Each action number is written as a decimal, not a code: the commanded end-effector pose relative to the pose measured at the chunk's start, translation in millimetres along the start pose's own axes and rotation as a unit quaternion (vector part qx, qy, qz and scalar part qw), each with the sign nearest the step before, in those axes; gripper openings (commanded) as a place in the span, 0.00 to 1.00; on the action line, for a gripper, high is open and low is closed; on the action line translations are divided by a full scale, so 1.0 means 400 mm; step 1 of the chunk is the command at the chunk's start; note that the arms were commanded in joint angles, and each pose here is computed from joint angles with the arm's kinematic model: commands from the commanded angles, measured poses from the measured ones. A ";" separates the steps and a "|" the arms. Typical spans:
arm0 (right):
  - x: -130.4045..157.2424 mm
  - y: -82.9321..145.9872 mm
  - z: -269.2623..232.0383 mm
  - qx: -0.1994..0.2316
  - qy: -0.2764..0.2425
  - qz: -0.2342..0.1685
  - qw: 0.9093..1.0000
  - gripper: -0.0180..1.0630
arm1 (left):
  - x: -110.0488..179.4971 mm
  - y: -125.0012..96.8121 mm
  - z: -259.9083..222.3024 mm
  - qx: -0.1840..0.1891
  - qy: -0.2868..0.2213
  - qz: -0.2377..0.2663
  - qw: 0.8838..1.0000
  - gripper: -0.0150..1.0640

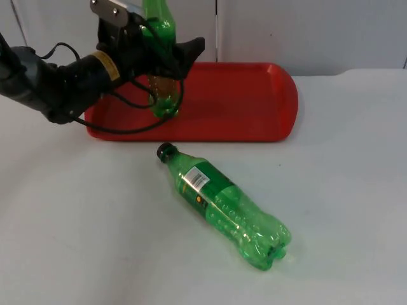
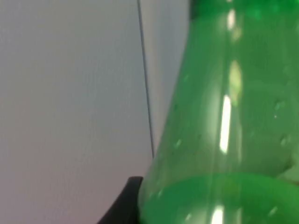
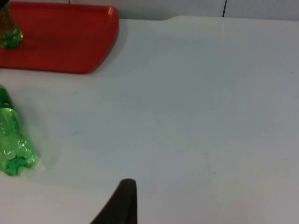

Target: Place the bottle upright on the tray.

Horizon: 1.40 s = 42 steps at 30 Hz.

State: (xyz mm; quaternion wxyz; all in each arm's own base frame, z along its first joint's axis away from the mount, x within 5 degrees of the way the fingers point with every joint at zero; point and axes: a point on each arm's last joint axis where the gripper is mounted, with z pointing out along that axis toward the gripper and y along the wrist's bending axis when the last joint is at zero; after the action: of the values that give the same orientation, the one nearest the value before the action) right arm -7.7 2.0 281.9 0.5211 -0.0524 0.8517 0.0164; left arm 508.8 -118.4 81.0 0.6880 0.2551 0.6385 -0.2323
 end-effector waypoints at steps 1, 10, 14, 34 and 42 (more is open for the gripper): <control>0.003 0.000 0.001 0.004 0.000 -0.001 1.000 0.99 | -0.018 0.009 -0.011 0.001 0.000 -0.006 1.000 0.99; 0.003 0.000 0.001 0.004 0.000 -0.001 1.000 0.99 | -0.009 0.026 -0.084 -0.014 0.015 -0.023 1.000 0.99; 0.003 0.000 0.001 0.004 0.000 -0.001 1.000 0.99 | -0.012 0.025 -0.124 -0.023 0.022 -0.023 0.999 0.99; 0.003 0.000 0.001 0.004 0.000 -0.001 1.000 0.99 | -0.165 -0.087 -0.285 -0.014 0.099 -0.033 0.994 0.99; 0.003 0.000 0.001 0.004 0.000 -0.001 1.000 0.99 | -0.298 -0.112 -0.336 -0.041 0.134 -0.051 0.989 0.99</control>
State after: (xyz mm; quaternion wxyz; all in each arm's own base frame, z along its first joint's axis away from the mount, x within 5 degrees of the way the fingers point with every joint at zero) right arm -7.8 2.0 281.7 0.5203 -0.0514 0.8523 0.0170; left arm 375.2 -67.5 173.3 0.5918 0.2251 0.7460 -0.2064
